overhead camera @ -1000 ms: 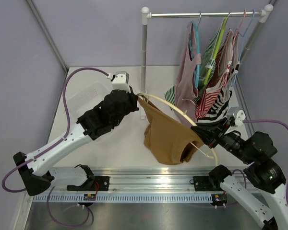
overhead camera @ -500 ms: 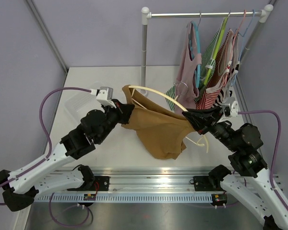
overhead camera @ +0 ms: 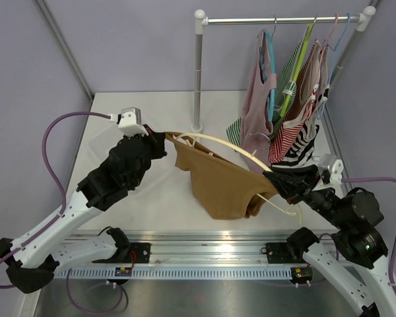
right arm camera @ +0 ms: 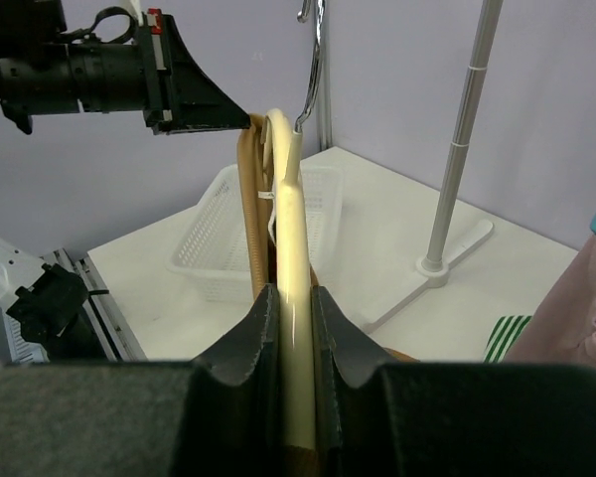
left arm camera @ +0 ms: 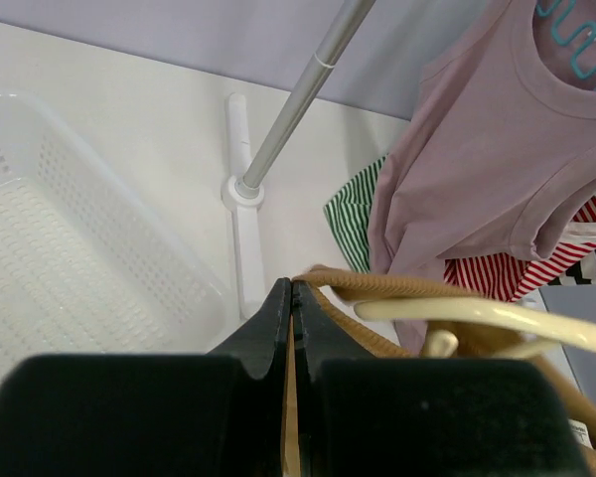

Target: Remove the tank top from the hanger

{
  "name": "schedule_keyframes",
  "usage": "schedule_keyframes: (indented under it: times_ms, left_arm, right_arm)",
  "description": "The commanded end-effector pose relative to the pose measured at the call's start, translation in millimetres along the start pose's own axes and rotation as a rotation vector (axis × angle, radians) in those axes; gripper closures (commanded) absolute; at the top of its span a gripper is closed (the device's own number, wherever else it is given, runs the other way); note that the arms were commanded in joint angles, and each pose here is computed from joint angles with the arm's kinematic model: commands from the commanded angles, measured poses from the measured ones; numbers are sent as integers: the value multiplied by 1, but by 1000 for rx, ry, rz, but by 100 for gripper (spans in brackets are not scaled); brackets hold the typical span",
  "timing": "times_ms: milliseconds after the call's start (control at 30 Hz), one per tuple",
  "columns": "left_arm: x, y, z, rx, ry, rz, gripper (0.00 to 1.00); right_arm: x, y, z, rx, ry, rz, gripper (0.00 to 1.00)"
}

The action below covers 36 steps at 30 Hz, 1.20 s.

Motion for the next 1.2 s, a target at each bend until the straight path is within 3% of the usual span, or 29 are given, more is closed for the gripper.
schedule_keyframes:
  times_ms: [0, 267, 500, 667, 800, 1000, 1167]
  left_arm:
    - [6, 1, 21, -24, -68, 54, 100]
    - [14, -10, 9, -46, -18, -32, 100]
    - [-3, -41, -21, -72, -59, -616, 100]
    - [-22, -59, -62, 75, -2, -941, 100]
    - [-33, -73, -99, 217, 105, -1091, 100]
    - [-31, -82, -182, 422, 358, -942, 100]
    - [-29, -73, -249, 580, 531, -639, 100]
  right_arm:
    - [-26, 15, 33, -74, -143, 17, 100]
    - [-41, 19, 38, -93, -271, 19, 100]
    - [-13, 10, 52, -19, -516, 4, 100]
    - [26, 2, 65, 24, -575, 19, 100]
    - [47, -2, 75, 36, -580, 23, 100]
    - [60, -7, 94, 7, -655, -22, 100]
    - [66, -8, 107, -58, -660, -33, 100]
Point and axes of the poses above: each gripper's point midway between its finger pads, its own x axis out along the fingers, its own y axis along the line the jaws close on, z = x × y, the point moved 10 cm from there along -x, back along the fingers, and after that the axes turned 7 degrees about x, right-handed, at the moved point
